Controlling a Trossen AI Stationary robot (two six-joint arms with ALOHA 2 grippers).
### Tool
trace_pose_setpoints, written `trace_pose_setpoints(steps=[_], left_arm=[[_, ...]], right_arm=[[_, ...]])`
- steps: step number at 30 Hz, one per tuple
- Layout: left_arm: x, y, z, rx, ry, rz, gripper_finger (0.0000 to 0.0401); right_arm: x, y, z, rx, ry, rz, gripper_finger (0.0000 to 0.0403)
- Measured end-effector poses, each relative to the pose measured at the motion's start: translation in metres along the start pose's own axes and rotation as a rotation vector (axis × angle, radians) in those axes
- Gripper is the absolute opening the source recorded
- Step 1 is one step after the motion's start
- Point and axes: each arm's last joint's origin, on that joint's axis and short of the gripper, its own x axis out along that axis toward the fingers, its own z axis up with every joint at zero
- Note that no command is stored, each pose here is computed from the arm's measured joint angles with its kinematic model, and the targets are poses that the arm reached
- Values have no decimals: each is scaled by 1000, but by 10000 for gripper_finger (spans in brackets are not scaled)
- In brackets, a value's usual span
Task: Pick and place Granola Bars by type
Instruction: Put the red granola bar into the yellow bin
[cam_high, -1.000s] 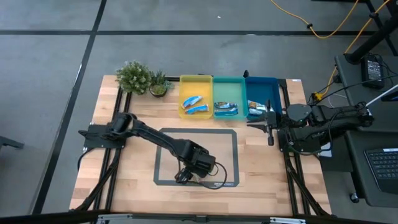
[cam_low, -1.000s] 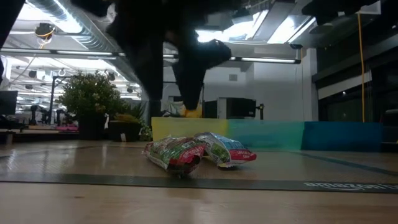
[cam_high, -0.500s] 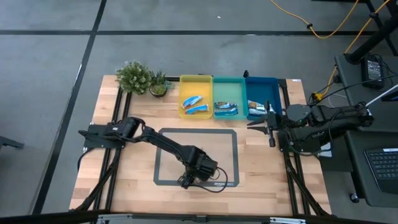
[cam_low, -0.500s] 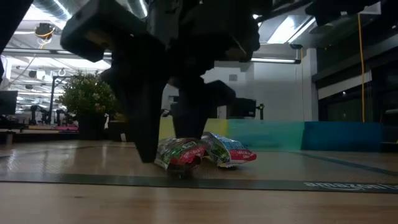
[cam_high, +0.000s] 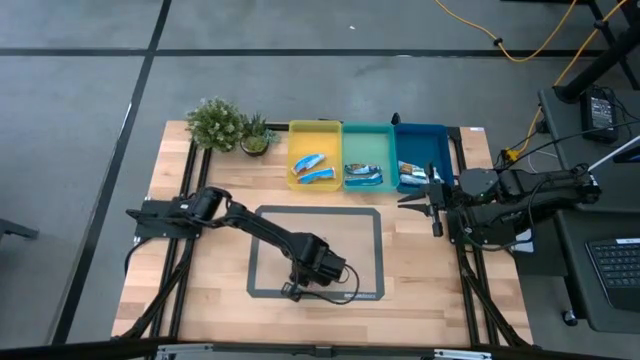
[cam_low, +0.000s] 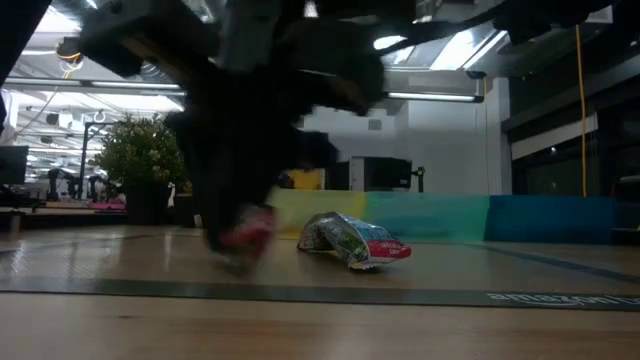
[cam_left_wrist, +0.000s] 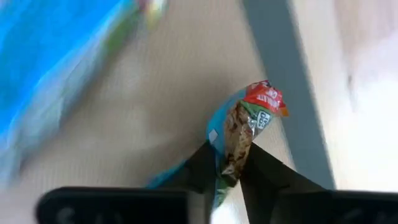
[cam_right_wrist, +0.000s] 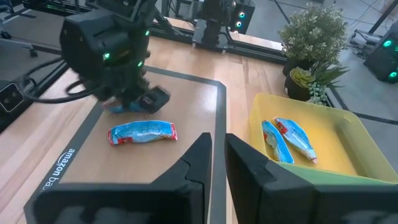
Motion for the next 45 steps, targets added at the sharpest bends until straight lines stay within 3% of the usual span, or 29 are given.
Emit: trace_pose_setpoints(steps=[6, 14, 21, 25, 32, 38, 45], left_arm=[[-50, -7, -15, -69, -37, 73, 18], [-146, -10, -45, -276, -311, 246, 25], [-177, 6, -62, -436, -412, 350, 17], [-191, 33, -73, -576, -461, 387, 18], [-218, 109, -99, -606, -504, 469, 19], [-231, 171, -137, -771, -524, 525, 19], [-241, 212, -178, -796, -509, 556, 19]], right_arm=[[0, 0, 0, 0, 0, 0, 49], [0, 0, 0, -1, 3, -1, 49], [0, 0, 0, -26, 3, -1, 49], [0, 0, 0, -27, 4, -1, 49], [0, 0, 0, -22, -3, -3, 49], [0, 0, 0, -22, -3, -3, 49], [0, 0, 0, -20, -3, -2, 49]])
